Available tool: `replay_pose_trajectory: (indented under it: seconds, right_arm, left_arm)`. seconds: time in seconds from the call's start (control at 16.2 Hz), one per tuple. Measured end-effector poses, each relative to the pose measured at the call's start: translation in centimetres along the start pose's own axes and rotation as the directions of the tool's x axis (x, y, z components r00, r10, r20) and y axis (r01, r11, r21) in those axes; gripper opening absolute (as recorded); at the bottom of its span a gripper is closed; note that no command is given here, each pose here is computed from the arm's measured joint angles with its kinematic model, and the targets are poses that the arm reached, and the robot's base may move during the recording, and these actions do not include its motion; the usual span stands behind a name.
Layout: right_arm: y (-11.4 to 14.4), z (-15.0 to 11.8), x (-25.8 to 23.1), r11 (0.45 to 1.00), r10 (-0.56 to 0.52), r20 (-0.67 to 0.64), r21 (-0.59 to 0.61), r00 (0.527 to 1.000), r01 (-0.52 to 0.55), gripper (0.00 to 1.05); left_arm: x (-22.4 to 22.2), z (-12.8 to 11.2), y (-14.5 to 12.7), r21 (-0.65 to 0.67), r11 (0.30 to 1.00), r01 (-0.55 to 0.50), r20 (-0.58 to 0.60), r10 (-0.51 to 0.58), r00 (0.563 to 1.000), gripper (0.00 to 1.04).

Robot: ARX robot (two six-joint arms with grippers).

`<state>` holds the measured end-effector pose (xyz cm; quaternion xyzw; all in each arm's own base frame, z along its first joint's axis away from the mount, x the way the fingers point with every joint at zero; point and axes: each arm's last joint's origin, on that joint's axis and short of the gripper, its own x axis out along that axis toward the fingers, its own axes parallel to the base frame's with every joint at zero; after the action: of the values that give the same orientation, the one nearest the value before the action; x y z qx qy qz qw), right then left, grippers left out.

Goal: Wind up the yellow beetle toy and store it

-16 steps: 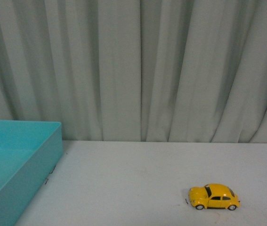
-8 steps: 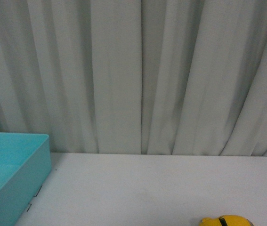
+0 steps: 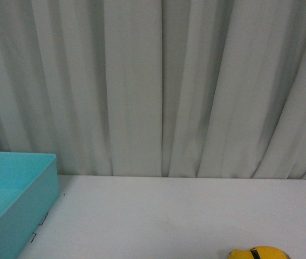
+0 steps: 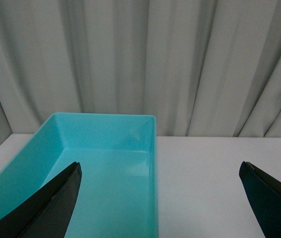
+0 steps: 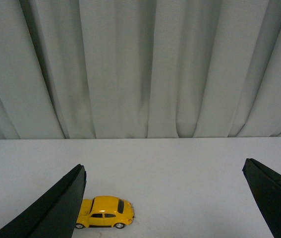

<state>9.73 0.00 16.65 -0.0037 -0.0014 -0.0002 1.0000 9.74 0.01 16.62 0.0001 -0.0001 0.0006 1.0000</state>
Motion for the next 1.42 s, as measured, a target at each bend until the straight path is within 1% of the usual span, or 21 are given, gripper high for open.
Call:
replay_pose_trajectory:
  seconds: [0.06, 0.12, 0.19, 0.31, 0.37, 0.49, 0.56, 0.62, 0.68, 0.74, 0.8, 0.93, 0.99, 1.17, 1.23, 1.42]
  right_arm:
    - [0.0, 0.1, 0.0, 1.000, 0.013, 0.007, 0.002, 1.000, -0.013, 0.98]
    - [-0.4, 1.0, 0.3, 0.994, 0.111, 0.088, -0.010, 0.990, -0.111, 0.98]
    - [-1.5, 1.2, 1.0, 0.990, 0.143, 0.101, -0.030, 0.985, -0.140, 0.98]
    - [-3.4, 0.9, 2.8, 0.978, 0.202, 0.063, -0.057, 0.977, -0.199, 0.98]
    - [-4.0, 0.9, 3.7, 0.974, 0.219, 0.058, -0.073, 0.974, -0.215, 0.98]
    - [-6.3, 2.5, 8.4, 0.970, 0.217, 0.092, -0.134, 0.972, -0.204, 0.98]
    - [-7.1, 2.2, 11.0, 0.970, 0.224, 0.043, -0.109, 0.974, -0.219, 0.98]
    - [-7.2, 0.9, 13.4, 0.965, 0.255, -0.045, -0.054, 0.966, -0.257, 0.98]
    - [-7.0, 0.0, 15.5, 0.953, 0.300, -0.114, -0.006, 0.947, -0.303, 0.98]
    - [-6.8, -0.2, 16.9, 0.945, 0.326, -0.146, 0.011, 0.934, -0.328, 0.98]
    - [-6.4, -0.1, 19.1, 0.915, 0.400, -0.172, 0.012, 0.900, -0.404, 0.98]
    - [-5.4, -0.1, 21.7, 0.846, 0.520, -0.218, 0.000, 0.826, -0.533, 0.98]
    - [-4.8, -0.9, 23.1, 0.799, 0.578, -0.279, 0.001, 0.767, -0.601, 0.98]
    - [-4.1, -3.0, 24.9, 0.701, 0.649, -0.404, -0.013, 0.645, -0.713, 0.98]
    - [-4.0, -3.7, 25.5, 0.661, 0.662, -0.456, -0.018, 0.594, -0.750, 0.98]
    - [-3.4, -5.7, 27.0, 0.495, 0.675, -0.592, -0.078, 0.440, -0.865, 0.98]
  left_arm:
    - [0.0, 0.0, 0.0, 0.000, 1.000, 0.000, 0.000, 0.000, 1.000, 0.98]
    - [0.0, 0.0, 0.0, 0.000, 1.000, 0.000, 0.000, 0.000, 1.000, 0.98]
    - [0.0, 0.0, 0.0, 0.000, 1.000, 0.000, 0.001, 0.000, 1.000, 0.98]
    - [0.0, 0.0, 0.0, 0.000, 1.000, 0.000, 0.000, 0.000, 1.000, 0.98]
    - [0.0, 0.0, 0.0, 0.000, 1.000, 0.000, 0.001, 0.000, 1.000, 0.98]
    - [0.0, 0.0, 0.0, 0.000, 1.000, 0.000, 0.002, 0.000, 1.000, 0.98]
    - [0.0, 0.0, 0.0, 0.000, 1.000, 0.000, 0.000, 0.000, 1.000, 0.98]
    - [0.0, 0.0, 0.0, 0.000, 1.000, 0.000, 0.000, 0.000, 1.000, 0.98]
    - [0.0, 0.0, 0.0, 0.000, 1.000, 0.000, 0.000, 0.000, 1.000, 0.98]
    - [0.0, 0.0, 0.0, 0.000, 1.000, 0.000, 0.000, 0.000, 1.000, 0.98]
    - [0.0, 0.0, 0.0, 0.000, 1.000, 0.000, 0.000, 0.000, 1.000, 0.98]
    - [0.0, 0.0, 0.0, 0.000, 1.000, 0.000, 0.000, 0.000, 1.000, 0.98]
    - [0.0, 0.0, 0.0, 0.000, 1.000, 0.000, 0.000, 0.000, 1.000, 0.98]
    - [0.0, 0.0, 0.0, 0.000, 1.000, 0.000, 0.000, 0.000, 1.000, 0.98]
    - [0.0, 0.0, 0.0, 0.000, 1.000, 0.000, 0.000, 0.000, 1.000, 0.98]
    - [0.0, 0.0, 0.0, 0.000, 1.000, 0.000, 0.000, 0.000, 1.000, 0.98]
